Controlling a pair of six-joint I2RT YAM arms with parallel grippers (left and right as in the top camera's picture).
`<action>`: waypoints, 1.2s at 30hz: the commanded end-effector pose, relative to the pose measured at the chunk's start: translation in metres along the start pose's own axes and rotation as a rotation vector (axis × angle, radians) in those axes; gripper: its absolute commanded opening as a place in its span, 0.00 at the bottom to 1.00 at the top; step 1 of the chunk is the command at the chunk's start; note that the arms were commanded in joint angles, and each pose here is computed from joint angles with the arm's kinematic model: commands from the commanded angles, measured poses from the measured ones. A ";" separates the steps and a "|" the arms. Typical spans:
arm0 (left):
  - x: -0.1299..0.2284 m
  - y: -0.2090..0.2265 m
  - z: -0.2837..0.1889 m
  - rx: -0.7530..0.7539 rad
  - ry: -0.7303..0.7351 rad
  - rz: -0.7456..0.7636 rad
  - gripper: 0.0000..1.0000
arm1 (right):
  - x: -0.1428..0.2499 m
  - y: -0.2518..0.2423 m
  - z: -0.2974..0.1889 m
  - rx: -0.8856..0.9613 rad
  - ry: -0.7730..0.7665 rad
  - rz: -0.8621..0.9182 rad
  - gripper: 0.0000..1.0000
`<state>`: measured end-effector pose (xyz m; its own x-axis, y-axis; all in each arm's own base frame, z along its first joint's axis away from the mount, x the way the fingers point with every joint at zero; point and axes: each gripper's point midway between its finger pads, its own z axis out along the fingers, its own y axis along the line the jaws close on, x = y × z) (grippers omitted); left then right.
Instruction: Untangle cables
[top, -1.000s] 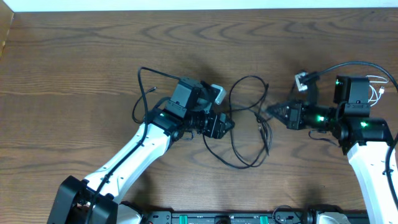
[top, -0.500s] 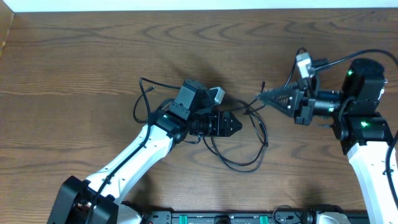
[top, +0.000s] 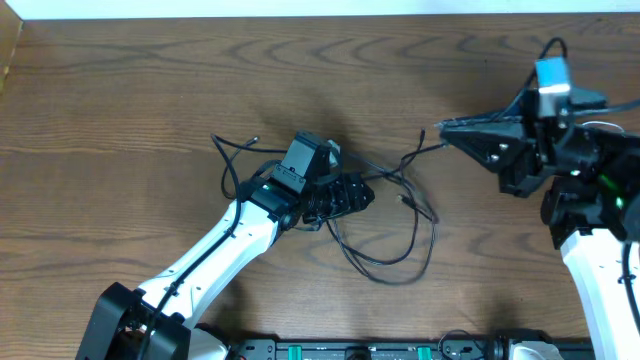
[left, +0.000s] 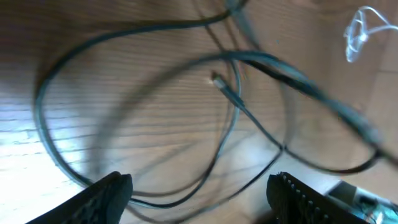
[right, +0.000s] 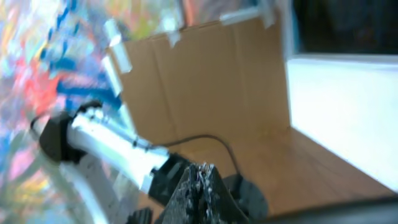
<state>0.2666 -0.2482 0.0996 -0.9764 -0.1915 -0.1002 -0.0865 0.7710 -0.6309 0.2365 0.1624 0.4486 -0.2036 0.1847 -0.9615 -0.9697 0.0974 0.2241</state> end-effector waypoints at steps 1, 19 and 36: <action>-0.009 0.011 -0.005 -0.077 -0.055 -0.021 0.75 | -0.034 -0.024 -0.021 0.131 -0.179 0.124 0.01; -0.017 0.039 -0.010 -0.218 -0.127 -0.035 0.75 | 0.052 -0.165 -0.176 0.769 -0.277 0.674 0.01; -0.034 -0.002 -0.017 -0.154 -0.119 0.215 0.72 | 0.226 -0.190 -0.283 1.509 0.078 0.989 0.01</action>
<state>0.2852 -0.2169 0.0923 -0.9513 -0.1860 -0.2459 -0.0545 0.8864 -0.4596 0.3401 -0.0703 0.1570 -0.6143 0.7176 -0.3280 0.3929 0.6387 0.6615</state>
